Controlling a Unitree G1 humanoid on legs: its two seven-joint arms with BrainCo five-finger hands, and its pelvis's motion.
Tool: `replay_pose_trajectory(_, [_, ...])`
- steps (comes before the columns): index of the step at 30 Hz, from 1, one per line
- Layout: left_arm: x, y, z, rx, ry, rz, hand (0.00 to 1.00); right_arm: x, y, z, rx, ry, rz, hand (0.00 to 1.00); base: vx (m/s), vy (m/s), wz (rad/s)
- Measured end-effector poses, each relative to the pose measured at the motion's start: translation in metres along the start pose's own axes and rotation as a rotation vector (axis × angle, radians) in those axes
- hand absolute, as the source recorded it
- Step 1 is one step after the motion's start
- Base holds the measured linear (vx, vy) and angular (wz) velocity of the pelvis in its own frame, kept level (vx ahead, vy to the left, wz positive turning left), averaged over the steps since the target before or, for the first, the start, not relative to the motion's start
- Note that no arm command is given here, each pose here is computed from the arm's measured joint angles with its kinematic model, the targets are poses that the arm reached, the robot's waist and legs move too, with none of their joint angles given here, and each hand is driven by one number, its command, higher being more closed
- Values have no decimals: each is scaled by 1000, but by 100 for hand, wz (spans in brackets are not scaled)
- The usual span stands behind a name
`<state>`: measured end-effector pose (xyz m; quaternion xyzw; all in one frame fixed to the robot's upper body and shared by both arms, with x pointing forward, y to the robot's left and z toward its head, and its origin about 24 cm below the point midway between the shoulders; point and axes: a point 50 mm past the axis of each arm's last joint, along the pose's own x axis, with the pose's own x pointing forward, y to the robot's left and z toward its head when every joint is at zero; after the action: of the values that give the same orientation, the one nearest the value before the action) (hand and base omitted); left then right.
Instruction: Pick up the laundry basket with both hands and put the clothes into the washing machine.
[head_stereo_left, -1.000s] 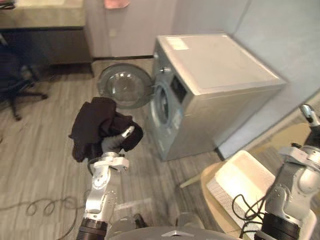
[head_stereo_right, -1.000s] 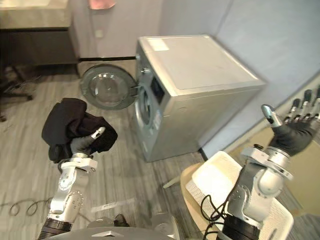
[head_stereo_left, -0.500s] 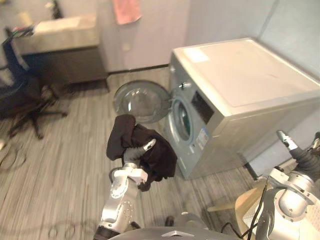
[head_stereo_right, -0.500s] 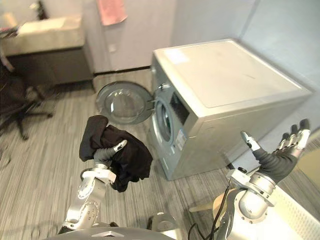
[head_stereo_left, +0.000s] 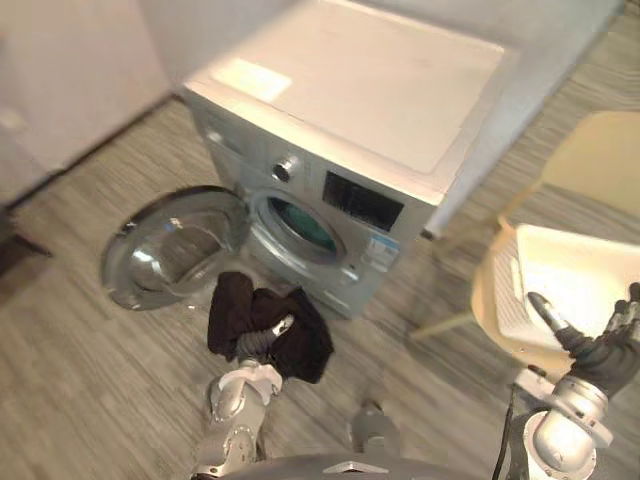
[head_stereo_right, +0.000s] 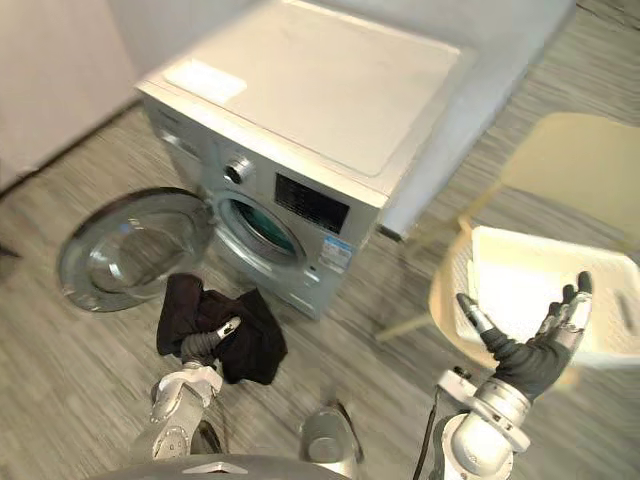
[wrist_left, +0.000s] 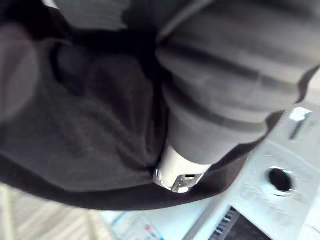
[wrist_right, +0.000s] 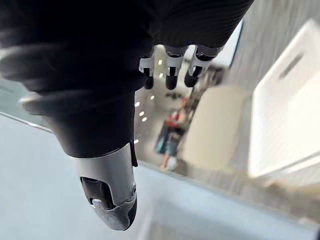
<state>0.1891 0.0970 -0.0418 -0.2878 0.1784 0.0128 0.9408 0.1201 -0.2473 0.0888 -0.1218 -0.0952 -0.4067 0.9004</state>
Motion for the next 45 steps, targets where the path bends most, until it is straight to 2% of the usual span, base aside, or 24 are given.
replay_pose_trajectory(6, [3, 6, 11, -34, -71, 63, 100, -43, 12, -97, -158, 450, 99, 0, 146, 225, -152])
replay_pose_trajectory(9, [16, 6, 27, -63, -133, 63, 100, -55, 26, -117, -173, 548, 181, 0, 29, 58, -136])
replay_pose_trajectory(10, [22, 12, 37, -62, -164, 89, 100, -59, 44, -121, -150, 573, 245, 0, -16, 85, -97])
replay_pose_trajectory(17, [45, 15, 51, -85, -187, 157, 100, -75, 111, -101, -10, 508, 639, 0, 66, 13, -7])
replay_pose_trajectory(19, [56, 9, 65, -140, -237, 192, 100, -73, 140, -77, 77, 401, 780, 0, 229, -193, 30])
replay_pose_trajectory(21, [65, 10, 81, -173, -284, 239, 100, -83, 153, -55, 159, 330, 868, 0, 125, -127, 27])
replay_pose_trajectory(23, [70, 7, 91, -191, -314, 258, 100, -82, 155, -50, 182, 302, 879, 0, 51, 14, 26])
replay_pose_trajectory(24, [80, -7, 113, -259, -384, 271, 100, -79, 159, -43, 227, 277, 882, 0, 27, 64, 36])
replay_pose_trajectory(30, [96, -46, 166, -349, -514, 220, 100, -81, 177, -41, 278, 310, 899, 0, 5, 144, 29])
replay_pose_trajectory(33, [91, -34, 196, -403, -614, 265, 100, -76, 181, -30, 338, 270, 890, 0, -49, 0, -18])
replay_pose_trajectory(38, [74, -59, 276, -417, -846, 140, 100, -57, 172, -24, 362, 218, 821, 0, -77, -18, -7])
replay_pose_trajectory(42, [62, -71, 316, -415, -957, 87, 100, -59, 174, -20, 391, 210, 842, 0, 0, -20, -11])
replay_pose_trajectory(44, [51, -86, 340, -422, -1022, 34, 100, -60, 172, -17, 410, 196, 843, 0, 18, -18, -5])
replay_pose_trajectory(45, [35, -105, 363, -425, -1097, -43, 100, -61, 170, -13, 443, 192, 838, 0, 28, -2, -4])
